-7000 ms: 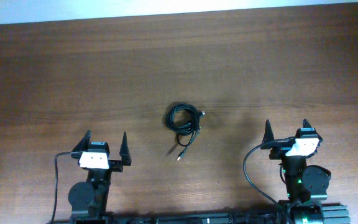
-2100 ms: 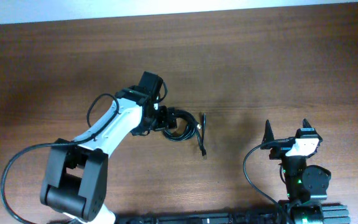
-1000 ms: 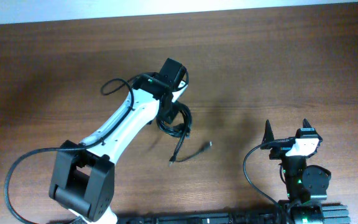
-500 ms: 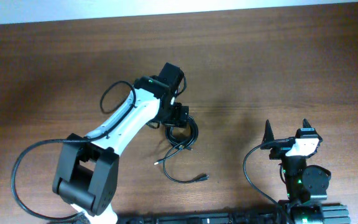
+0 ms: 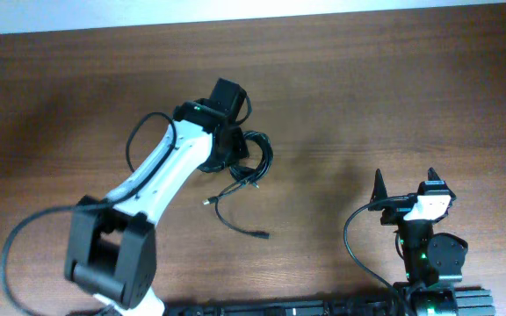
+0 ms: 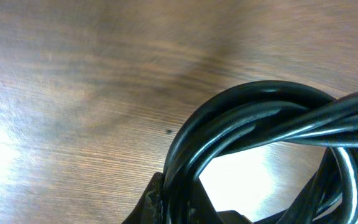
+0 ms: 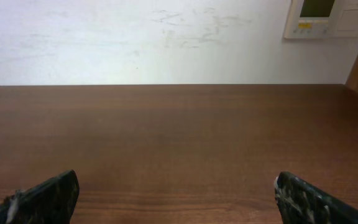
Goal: Untangle cables
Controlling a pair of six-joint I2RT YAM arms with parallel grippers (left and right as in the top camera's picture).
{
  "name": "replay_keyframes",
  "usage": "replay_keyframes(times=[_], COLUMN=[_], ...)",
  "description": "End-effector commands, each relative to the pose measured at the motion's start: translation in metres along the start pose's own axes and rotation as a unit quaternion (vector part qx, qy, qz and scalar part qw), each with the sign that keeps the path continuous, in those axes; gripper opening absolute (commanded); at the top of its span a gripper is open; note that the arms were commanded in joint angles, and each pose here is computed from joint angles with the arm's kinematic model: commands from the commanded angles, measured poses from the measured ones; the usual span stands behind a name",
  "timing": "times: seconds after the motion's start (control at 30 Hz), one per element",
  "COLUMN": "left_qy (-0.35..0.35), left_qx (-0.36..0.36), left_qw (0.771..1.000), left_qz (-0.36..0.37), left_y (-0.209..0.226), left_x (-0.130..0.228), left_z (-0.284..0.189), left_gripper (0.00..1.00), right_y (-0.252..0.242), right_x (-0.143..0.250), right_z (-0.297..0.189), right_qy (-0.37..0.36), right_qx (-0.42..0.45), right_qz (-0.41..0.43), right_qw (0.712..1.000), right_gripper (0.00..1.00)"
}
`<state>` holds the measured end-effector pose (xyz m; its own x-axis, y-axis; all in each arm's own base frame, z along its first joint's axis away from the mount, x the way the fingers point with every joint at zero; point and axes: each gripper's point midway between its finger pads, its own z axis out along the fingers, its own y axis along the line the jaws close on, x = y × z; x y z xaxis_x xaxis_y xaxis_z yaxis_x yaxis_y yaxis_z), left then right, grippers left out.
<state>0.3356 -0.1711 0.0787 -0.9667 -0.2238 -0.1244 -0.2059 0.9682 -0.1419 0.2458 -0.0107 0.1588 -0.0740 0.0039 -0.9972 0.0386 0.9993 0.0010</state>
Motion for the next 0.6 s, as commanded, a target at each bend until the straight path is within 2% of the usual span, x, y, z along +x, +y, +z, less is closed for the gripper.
replay_keyframes(times=[0.0,0.13,0.17,0.2,0.23,0.27,0.3,0.33,0.37,0.4,0.43,0.5,0.53,0.57], left_qy=[-0.081,-0.138,-0.152,-0.162,-0.163,-0.163,-0.163,-0.164,-0.163,-0.162,-0.159,-0.152,-0.151,-0.146], left_qx=[0.011,0.027,0.022,0.015,0.018,0.027,0.032,0.035,0.039,0.041,0.049,0.058,0.061,0.065], left_qw=[0.996,0.980,0.982,0.985,0.986,0.985,0.982,0.979,0.976,0.974,0.965,0.951,0.945,0.944], left_qz=[0.045,0.139,0.108,0.054,0.010,-0.040,-0.093,-0.114,-0.138,-0.153,-0.203,-0.264,-0.283,-0.289], left_y=[0.001,0.003,0.007,0.012,0.013,0.013,0.014,0.015,0.015,0.015,0.014,0.015,0.015,0.014], left_x=[-0.018,-0.018,-0.021,-0.025,-0.026,-0.026,-0.027,-0.027,-0.027,-0.027,-0.027,-0.025,-0.025,-0.024], left_z=[-0.056,-0.105,-0.111,-0.112,-0.112,-0.112,-0.112,-0.112,-0.112,-0.112,-0.112,-0.111,-0.111,-0.111], left_gripper=[0.00,0.00,0.00,0.00,0.00,0.00,0.00,0.00,0.00,0.00,0.00,0.00,0.00,0.02], right_y=[0.002,0.004,0.017,0.035,0.057,0.081,0.084,0.084,0.084,0.084,0.084,0.084,0.084,0.091], right_x=[0.003,0.002,0.001,-0.001,-0.003,-0.004,-0.004,-0.010,-0.017,-0.015,-0.016,-0.027,-0.027,-0.027], right_z=[0.000,0.000,0.000,-0.003,-0.009,-0.020,-0.021,-0.021,-0.022,-0.022,-0.025,-0.026,-0.026,-0.026], right_qy=[0.002,0.000,0.001,0.009,0.040,0.094,0.105,0.097,0.071,0.077,0.103,0.153,0.191,0.264], right_qx=[-0.003,-0.010,-0.047,-0.100,-0.161,-0.224,-0.227,-0.231,-0.242,-0.239,-0.227,-0.210,-0.199,-0.201], right_qz=[-0.002,0.010,0.053,0.160,0.299,0.421,0.452,0.461,0.412,0.396,0.360,0.329,0.326,0.321], right_qw=[1.000,1.000,0.997,0.982,0.940,0.874,0.856,0.851,0.875,0.883,0.899,0.908,0.904,0.887], right_gripper=[0.99,0.99,0.99,0.99,0.99,0.99,0.99,0.99,0.98,0.99,0.99,0.99,0.99,0.99])
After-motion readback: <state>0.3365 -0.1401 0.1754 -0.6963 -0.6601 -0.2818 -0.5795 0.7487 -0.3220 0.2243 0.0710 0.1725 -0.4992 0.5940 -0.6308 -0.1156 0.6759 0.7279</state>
